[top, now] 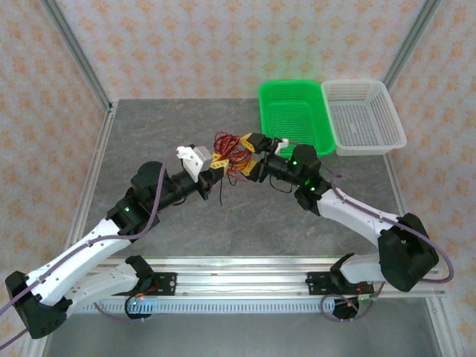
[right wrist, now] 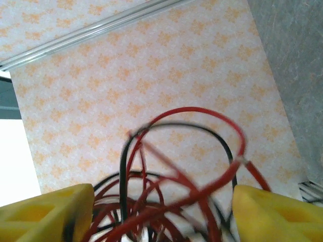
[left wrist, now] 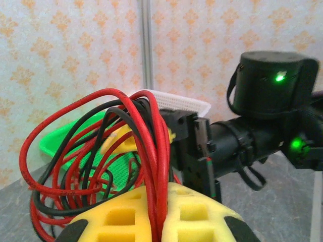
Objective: Untangle the cables
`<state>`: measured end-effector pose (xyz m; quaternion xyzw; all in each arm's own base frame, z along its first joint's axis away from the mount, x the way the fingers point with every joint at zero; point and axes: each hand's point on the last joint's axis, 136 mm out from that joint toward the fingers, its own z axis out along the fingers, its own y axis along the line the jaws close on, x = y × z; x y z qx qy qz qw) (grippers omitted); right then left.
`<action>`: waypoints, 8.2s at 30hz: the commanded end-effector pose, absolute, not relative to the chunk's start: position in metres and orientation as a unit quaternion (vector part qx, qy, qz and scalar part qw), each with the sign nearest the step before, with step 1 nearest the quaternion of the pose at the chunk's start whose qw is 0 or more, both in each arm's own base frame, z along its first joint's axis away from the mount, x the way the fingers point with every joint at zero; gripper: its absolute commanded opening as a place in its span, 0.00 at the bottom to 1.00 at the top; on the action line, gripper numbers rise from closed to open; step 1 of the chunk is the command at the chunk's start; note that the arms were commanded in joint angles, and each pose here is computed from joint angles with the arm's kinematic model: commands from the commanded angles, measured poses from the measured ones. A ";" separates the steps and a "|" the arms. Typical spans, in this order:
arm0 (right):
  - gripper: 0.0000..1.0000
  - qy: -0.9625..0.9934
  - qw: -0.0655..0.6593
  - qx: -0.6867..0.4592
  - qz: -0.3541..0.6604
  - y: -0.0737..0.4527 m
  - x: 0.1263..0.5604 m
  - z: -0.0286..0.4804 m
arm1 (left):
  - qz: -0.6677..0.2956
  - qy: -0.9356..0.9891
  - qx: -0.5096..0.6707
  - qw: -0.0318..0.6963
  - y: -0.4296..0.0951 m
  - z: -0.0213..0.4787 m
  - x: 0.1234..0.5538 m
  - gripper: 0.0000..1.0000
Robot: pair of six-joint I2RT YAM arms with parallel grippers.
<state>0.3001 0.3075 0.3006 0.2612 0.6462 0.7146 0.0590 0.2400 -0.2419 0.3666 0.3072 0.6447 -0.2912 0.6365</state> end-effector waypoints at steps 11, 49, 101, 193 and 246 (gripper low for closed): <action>0.00 0.699 0.156 0.195 0.670 0.300 0.301 0.294 | -0.284 0.647 0.164 0.688 -0.202 0.421 0.257 0.00; 0.23 0.850 0.461 0.057 0.248 0.213 0.296 0.111 | -0.136 0.908 -0.205 0.341 -0.103 0.100 0.351 0.33; 0.35 0.971 0.238 0.020 -0.009 0.219 0.281 0.027 | -0.089 0.947 -0.199 0.234 -0.111 -0.047 0.384 0.00; 0.00 0.810 0.356 0.054 0.463 0.379 0.368 0.248 | -0.267 0.793 -0.081 0.542 -0.101 0.263 0.309 0.78; 0.00 0.660 0.371 0.121 0.642 0.330 0.299 0.449 | -0.208 0.763 -0.007 0.611 -0.203 0.173 0.405 0.70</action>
